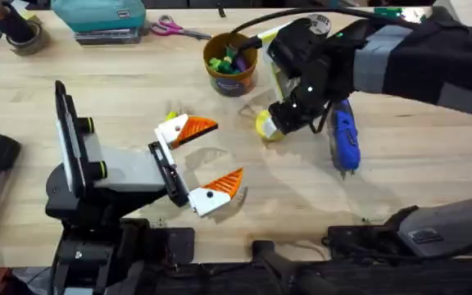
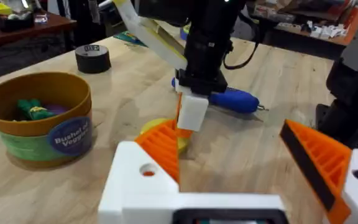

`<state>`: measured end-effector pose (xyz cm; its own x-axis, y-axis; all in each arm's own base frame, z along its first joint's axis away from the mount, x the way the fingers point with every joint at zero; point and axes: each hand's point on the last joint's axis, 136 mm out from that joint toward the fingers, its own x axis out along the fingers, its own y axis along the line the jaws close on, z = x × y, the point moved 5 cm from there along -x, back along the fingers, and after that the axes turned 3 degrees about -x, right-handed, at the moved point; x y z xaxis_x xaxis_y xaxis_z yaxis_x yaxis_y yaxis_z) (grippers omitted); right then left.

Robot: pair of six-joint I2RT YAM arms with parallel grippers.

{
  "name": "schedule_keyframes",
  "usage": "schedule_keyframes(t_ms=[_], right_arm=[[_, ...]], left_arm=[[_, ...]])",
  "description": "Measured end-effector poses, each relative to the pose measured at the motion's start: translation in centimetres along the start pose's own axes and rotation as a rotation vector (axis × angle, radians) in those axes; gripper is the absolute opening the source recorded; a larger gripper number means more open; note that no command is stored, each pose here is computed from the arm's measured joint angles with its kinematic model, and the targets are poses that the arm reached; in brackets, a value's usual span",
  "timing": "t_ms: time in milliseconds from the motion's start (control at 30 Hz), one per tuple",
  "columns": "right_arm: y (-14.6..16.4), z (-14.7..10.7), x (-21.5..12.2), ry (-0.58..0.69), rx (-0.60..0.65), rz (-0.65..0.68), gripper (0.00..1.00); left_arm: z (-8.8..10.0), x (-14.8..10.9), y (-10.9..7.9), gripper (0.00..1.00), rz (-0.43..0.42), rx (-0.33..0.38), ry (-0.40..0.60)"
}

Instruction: Pick up the gripper from the table and insert it into the empty holder that is missing its gripper. Then pick up a screw, insert it into the mounting hole, and use the screwdriver to tighten it. Finally, clean up the table by picking up the vegetable and placing it into the bucket.

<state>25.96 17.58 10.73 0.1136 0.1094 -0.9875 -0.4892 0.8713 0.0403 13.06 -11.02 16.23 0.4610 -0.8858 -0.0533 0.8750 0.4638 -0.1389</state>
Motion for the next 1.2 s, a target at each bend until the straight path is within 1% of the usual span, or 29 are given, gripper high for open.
schedule_keyframes(t_ms=[67, 200, 300, 367, 467, 567, 600, 1200], right_arm=[[-0.01, 0.0, 0.0, 0.0, 0.0, -0.001, 0.361], [-0.03, 0.01, 0.0, -0.001, 0.0, -0.002, 0.327], [-0.03, 0.01, 0.0, -0.001, 0.0, -0.003, 0.25], [-0.03, 0.01, 0.0, -0.001, 0.0, -0.003, 0.221], [-0.03, 0.01, 0.0, -0.001, 0.0, -0.003, 0.151], [-0.04, 0.01, 0.0, -0.001, 0.001, -0.003, 0.027], [-0.04, 0.01, 0.0, -0.001, 0.001, -0.003, 0.011], [-0.04, 0.03, -0.08, 0.0, 0.0, -0.004, 0.007]], left_arm=[[-0.01, 0.0, 0.0, 0.986, 0.0, 0.0, 0.0], [-0.01, 0.0, 0.0, 0.986, 0.0, 0.0, 0.0], [0.0, 0.0, 0.0, 0.985, 0.0, 0.0, 0.0], [0.0, 0.0, 0.0, 0.985, 0.0, 0.0, 0.0], [0.0, 0.0, 0.0, 0.986, 0.0, 0.0, 0.0], [-0.01, 0.0, 0.0, 0.986, 0.0, 0.0, 0.0], [0.0, 0.0, 0.0, 0.986, 0.0, 0.0, 0.0], [0.0, 0.0, 0.0, 0.986, 0.0, 0.0, 0.0]])
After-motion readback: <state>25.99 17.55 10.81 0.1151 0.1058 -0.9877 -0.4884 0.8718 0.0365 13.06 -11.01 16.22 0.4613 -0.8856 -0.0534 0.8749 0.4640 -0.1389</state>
